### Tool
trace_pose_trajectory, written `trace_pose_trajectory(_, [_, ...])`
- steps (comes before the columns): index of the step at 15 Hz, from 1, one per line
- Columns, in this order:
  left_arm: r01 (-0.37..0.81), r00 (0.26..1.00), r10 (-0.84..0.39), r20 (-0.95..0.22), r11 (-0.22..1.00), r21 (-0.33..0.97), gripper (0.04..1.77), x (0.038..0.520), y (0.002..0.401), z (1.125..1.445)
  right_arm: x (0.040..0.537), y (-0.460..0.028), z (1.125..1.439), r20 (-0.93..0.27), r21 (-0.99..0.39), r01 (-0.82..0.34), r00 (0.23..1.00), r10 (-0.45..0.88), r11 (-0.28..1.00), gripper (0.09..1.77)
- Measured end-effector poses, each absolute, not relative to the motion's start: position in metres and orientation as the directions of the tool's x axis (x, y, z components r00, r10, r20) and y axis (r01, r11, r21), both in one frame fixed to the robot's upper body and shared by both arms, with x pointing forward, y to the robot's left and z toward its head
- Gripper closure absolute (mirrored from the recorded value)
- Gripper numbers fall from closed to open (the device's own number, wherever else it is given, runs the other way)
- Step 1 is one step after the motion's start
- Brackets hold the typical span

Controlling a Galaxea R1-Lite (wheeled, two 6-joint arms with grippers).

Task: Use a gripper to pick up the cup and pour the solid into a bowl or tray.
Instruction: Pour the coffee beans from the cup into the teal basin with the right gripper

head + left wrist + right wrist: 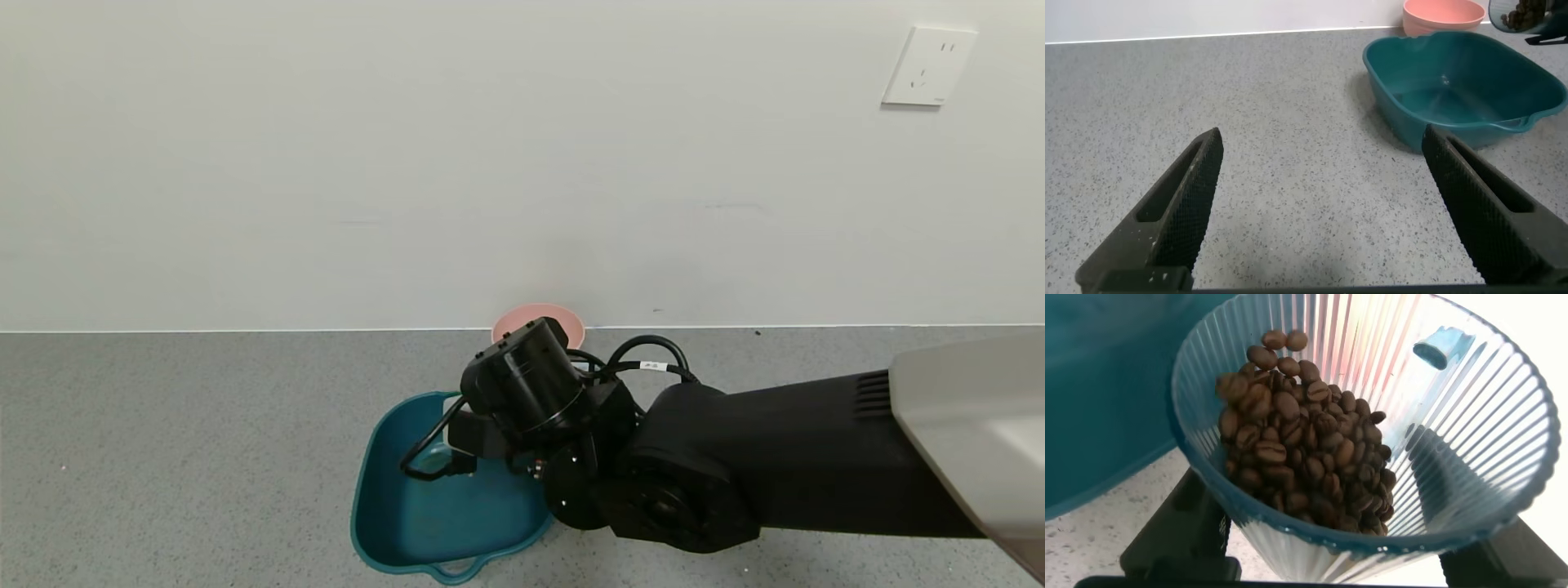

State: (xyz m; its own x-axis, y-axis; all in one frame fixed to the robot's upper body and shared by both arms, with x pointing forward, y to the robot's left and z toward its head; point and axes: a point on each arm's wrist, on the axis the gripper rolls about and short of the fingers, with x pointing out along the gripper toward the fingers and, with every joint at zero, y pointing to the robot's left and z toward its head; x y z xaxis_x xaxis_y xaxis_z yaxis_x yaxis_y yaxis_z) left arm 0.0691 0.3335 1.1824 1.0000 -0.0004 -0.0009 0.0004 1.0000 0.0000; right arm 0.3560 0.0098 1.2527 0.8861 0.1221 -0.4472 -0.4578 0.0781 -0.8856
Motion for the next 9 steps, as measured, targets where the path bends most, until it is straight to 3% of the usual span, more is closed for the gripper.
trace_pose_trajectory(9, [0.000,1.000,0.000,-0.001,1.000,0.000,0.06,0.0691,0.3335,1.1824,0.3507,0.0199,1.2468,-0.422,-0.905,-0.413,0.903,0.086,-0.101,0.48])
